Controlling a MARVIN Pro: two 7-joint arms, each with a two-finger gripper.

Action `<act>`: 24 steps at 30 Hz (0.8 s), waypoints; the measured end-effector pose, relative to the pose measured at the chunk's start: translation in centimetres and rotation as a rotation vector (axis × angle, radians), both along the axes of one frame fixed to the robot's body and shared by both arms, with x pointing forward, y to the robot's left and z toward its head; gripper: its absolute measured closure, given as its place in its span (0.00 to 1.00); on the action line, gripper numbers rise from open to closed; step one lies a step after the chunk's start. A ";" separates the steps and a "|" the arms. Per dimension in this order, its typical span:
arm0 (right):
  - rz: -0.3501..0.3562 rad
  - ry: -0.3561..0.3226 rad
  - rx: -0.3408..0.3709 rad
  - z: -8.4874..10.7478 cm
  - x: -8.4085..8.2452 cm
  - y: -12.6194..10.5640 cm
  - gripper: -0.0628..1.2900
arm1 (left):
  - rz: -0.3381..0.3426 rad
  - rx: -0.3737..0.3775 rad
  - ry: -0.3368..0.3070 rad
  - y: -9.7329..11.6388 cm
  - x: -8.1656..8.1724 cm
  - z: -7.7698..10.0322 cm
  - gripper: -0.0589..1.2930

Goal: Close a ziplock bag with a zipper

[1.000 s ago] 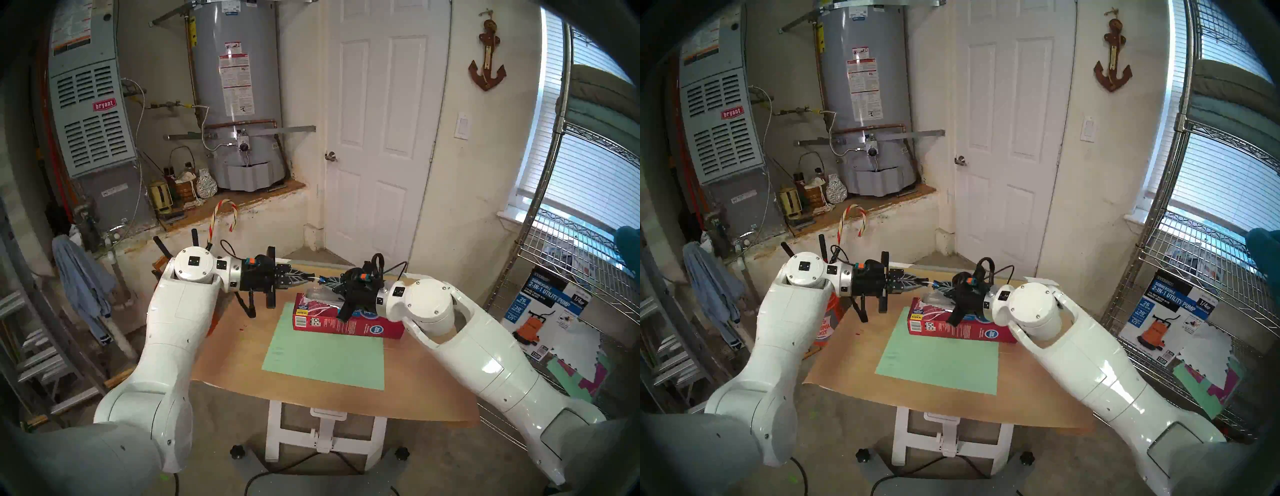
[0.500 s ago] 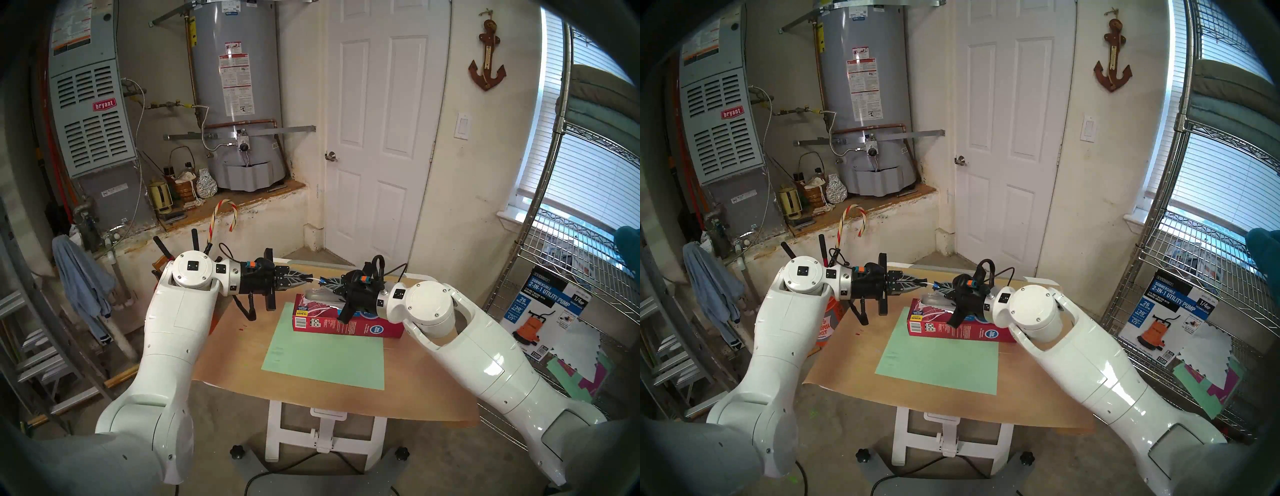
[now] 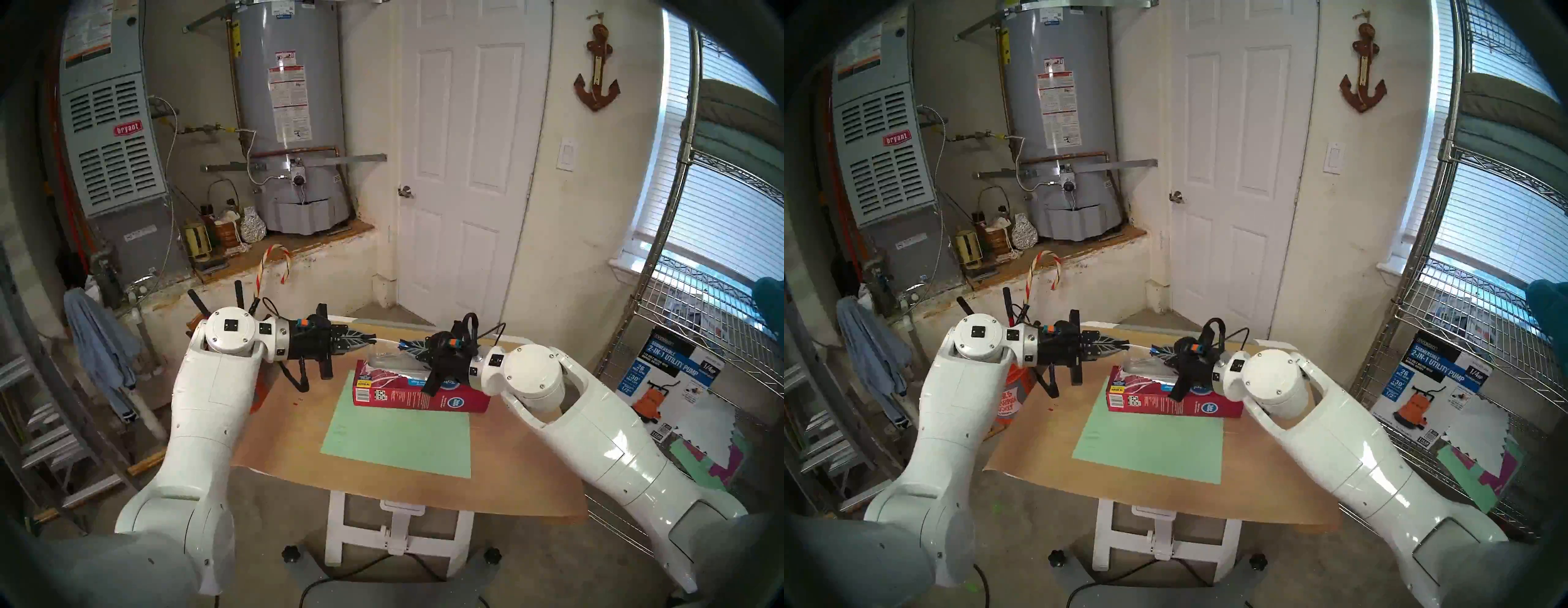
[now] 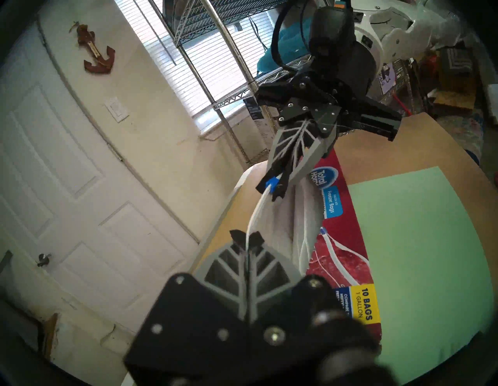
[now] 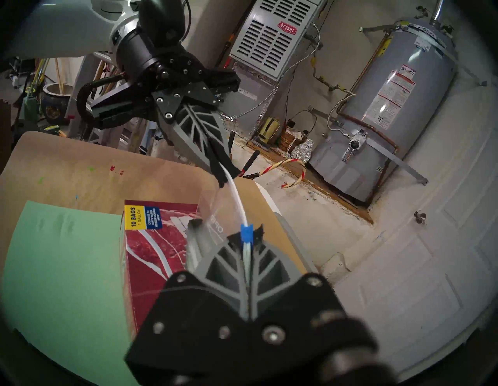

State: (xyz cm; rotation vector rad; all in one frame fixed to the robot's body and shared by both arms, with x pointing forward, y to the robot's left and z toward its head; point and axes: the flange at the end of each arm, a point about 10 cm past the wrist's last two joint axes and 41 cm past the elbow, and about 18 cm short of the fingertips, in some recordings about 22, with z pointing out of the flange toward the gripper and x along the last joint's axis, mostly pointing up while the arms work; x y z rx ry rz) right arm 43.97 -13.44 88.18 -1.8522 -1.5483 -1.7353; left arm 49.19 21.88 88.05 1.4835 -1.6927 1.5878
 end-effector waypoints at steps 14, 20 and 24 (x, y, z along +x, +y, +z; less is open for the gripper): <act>-0.041 -0.022 -0.063 -1.1 1.4 -3.1 0.97 | 0.024 -0.010 0.004 1.2 0.2 -0.2 0.97; -0.064 -0.034 -0.083 -1.0 2.2 -4.5 0.97 | 0.033 -0.012 -0.001 1.7 0.3 -0.2 0.97; -0.078 -0.040 -0.095 -0.8 2.6 -5.6 0.97 | 0.037 -0.014 -0.004 2.0 0.4 -0.2 0.97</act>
